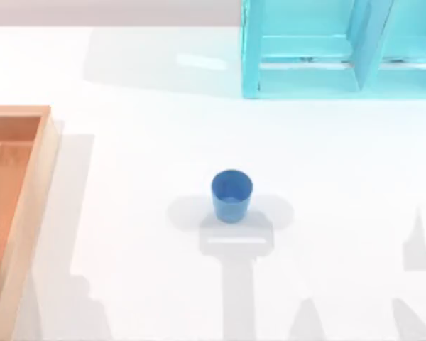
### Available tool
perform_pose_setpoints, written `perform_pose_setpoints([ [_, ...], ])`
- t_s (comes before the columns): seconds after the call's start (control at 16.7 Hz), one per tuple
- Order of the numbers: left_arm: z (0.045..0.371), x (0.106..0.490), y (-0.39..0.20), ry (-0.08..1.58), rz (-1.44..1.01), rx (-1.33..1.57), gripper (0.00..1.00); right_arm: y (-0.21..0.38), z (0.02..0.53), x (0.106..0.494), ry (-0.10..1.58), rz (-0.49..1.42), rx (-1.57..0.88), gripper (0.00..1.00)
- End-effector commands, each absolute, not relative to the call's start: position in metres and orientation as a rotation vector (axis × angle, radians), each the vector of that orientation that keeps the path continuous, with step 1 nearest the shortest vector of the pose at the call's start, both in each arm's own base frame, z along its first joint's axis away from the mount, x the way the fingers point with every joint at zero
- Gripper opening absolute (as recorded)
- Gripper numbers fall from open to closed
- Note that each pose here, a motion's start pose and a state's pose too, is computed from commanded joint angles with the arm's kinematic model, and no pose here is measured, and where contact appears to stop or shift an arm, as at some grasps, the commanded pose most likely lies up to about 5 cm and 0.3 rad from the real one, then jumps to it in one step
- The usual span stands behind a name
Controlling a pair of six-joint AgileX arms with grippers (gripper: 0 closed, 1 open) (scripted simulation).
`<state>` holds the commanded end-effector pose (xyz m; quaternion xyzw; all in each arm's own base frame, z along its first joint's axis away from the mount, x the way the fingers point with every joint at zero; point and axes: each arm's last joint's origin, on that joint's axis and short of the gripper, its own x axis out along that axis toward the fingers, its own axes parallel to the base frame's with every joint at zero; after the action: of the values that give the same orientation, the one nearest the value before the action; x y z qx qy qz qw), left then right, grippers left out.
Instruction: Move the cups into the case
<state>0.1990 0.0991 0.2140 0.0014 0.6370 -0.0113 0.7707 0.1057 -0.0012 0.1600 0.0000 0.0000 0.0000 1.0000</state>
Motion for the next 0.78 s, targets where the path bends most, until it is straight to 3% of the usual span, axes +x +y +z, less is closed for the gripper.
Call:
perform_pose_setpoints([
  [0.54,0.215,0.199,0.099,1.381,-0.025,0.003,1.00,-0.001,0.160,0.106,0.000,0.000,0.000,1.00],
  [0.78,0.242,0.203,0.102,1.387,-0.031,0.001,1.00,-0.001,0.160,0.106,0.000,0.000,0.000,1.00],
])
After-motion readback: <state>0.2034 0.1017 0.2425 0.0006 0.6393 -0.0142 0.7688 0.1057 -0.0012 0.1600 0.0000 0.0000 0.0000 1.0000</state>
